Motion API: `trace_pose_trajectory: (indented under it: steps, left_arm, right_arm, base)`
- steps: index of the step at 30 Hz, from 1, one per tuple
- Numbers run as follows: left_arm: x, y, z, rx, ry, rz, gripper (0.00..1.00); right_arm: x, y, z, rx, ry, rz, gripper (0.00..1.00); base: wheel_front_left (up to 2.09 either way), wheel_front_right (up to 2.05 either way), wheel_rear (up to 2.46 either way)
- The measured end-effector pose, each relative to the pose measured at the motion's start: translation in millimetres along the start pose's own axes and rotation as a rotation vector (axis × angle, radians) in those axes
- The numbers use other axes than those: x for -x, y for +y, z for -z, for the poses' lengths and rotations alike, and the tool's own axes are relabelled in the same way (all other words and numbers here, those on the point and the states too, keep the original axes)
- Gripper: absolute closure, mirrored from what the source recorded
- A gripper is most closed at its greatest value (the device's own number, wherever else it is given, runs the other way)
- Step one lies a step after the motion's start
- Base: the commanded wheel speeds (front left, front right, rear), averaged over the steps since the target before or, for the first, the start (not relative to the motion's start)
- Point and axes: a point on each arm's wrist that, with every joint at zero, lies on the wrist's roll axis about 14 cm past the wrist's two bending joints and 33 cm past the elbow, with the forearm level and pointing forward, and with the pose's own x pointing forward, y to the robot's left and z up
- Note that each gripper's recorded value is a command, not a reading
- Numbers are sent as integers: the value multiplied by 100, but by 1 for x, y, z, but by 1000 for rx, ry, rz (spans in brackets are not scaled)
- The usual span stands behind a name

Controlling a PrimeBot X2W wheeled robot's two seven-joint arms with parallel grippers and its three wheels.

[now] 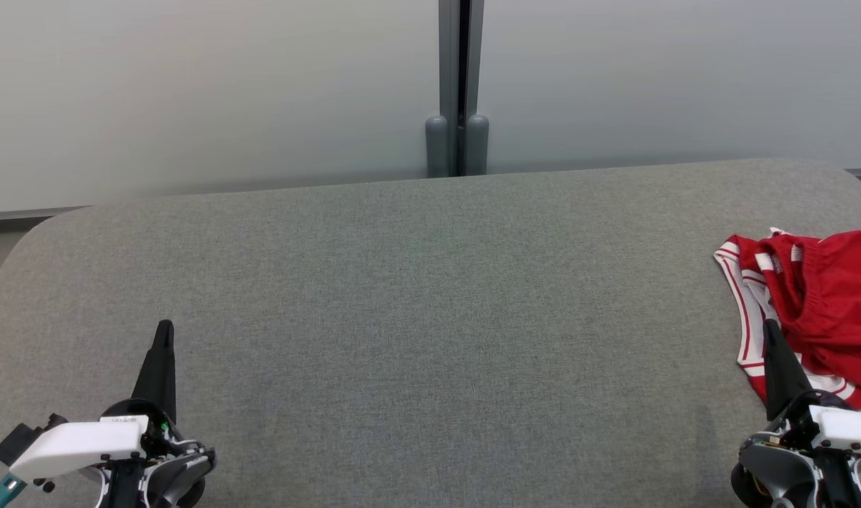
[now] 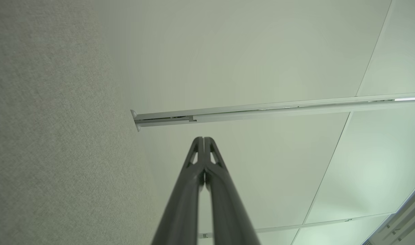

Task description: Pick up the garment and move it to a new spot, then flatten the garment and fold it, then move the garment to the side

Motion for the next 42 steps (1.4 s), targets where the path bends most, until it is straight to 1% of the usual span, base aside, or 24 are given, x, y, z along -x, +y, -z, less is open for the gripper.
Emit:
trace_pose_trajectory:
  steps: [42]
  left_arm:
    - [0,0,0,2,-1,0,100]
  right_arm:
    - [0,0,-1,-2,-2,0,100]
  base:
    - [0,0,0]
